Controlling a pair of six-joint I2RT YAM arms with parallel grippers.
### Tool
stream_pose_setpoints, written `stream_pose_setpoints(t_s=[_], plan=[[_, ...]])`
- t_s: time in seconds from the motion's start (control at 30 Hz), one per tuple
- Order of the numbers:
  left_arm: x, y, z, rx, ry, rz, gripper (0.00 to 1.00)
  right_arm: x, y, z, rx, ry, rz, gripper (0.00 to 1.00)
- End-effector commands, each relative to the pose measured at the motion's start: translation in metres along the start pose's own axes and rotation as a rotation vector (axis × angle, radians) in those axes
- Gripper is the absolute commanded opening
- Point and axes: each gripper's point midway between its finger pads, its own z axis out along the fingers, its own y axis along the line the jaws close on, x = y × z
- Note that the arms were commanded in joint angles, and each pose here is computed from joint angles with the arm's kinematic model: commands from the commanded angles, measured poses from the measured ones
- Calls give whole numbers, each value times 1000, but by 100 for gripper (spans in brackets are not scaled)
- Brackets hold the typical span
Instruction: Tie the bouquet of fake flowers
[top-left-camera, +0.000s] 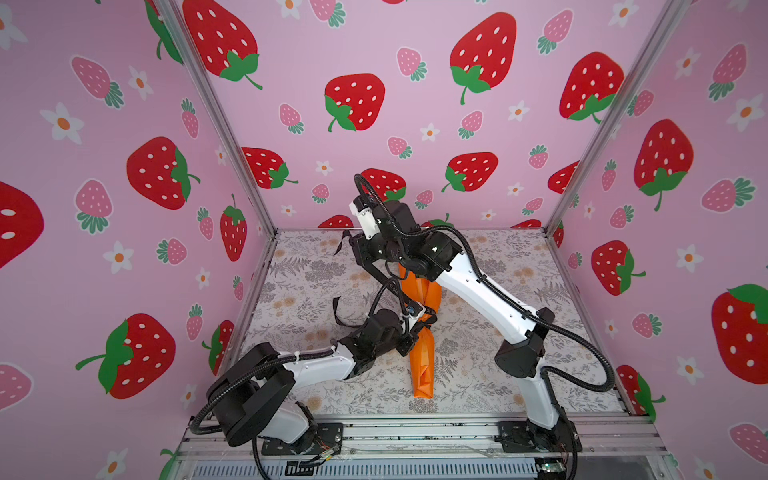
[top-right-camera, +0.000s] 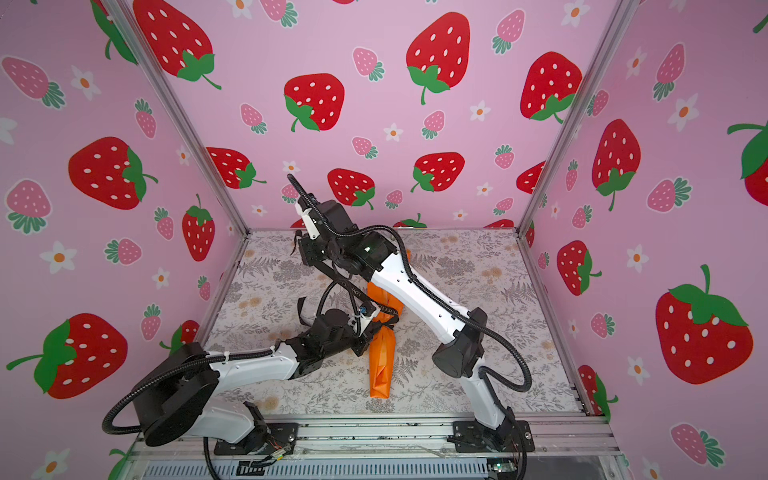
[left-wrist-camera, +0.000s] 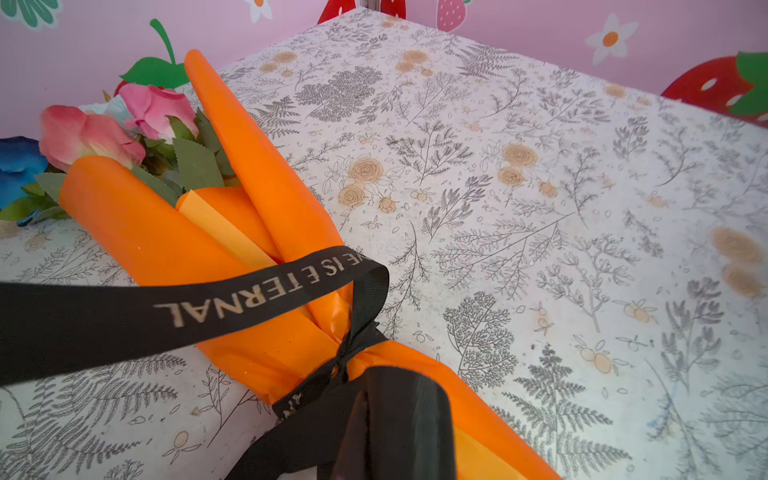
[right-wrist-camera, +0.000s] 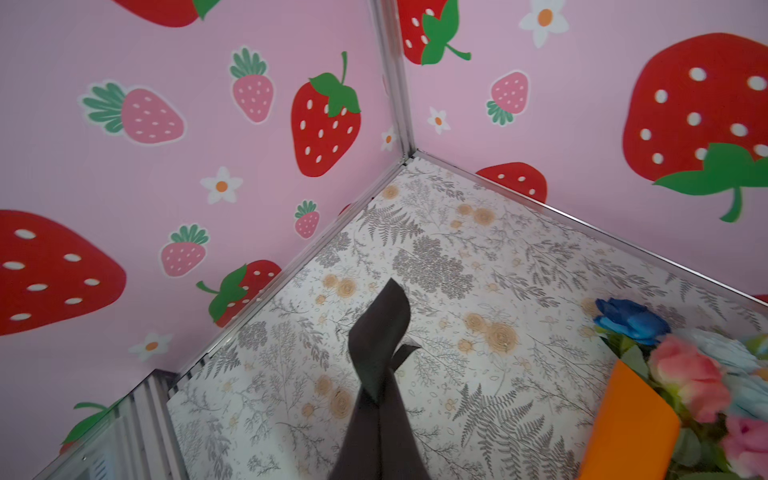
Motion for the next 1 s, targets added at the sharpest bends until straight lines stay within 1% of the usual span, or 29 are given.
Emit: stream_pose_setpoints(t_s=[0.0,0.2,0.3,0.4,0.43,0.47,0.5,0.53,0.57,0.63,0.67,0.7,0.83,0.93,0.97], plan=[[-1,0,5,-62,-3,120,0,31,42,23,-92,59,-97,0],[3,-14,12,-65,32,174,0,91,99,39,-174,189,-216,0],[4,-17,14,-67,41,184,0,127,117,43,-186,273,-267,0],[4,-21,14,-61,41,184,0,157,124,44,-167,350,-301,0],[4,-21,14,-62,41,180,0,163,124,44,-154,366,-309,3],[5,-21,14,-60,44,175,0,169,122,43,-135,382,-313,14],[5,-21,14,-58,44,170,0,169,119,41,-111,383,-312,27],[6,-21,14,-57,44,168,0,168,115,39,-92,379,-310,37],[6,-21,14,-57,46,164,0,164,110,35,-59,371,-306,44],[6,-22,14,-56,47,157,0,148,99,26,2,326,-301,50],[6,-22,14,-54,46,156,0,137,92,21,35,298,-293,51],[7,-22,14,-54,48,153,0,125,85,14,66,270,-282,55],[5,-20,14,-54,51,135,0,75,44,-18,216,144,-209,57],[0,-17,13,-42,44,99,0,45,-3,-55,349,51,-102,56],[-2,-16,11,-37,37,85,0,34,-19,-72,393,8,-59,55]])
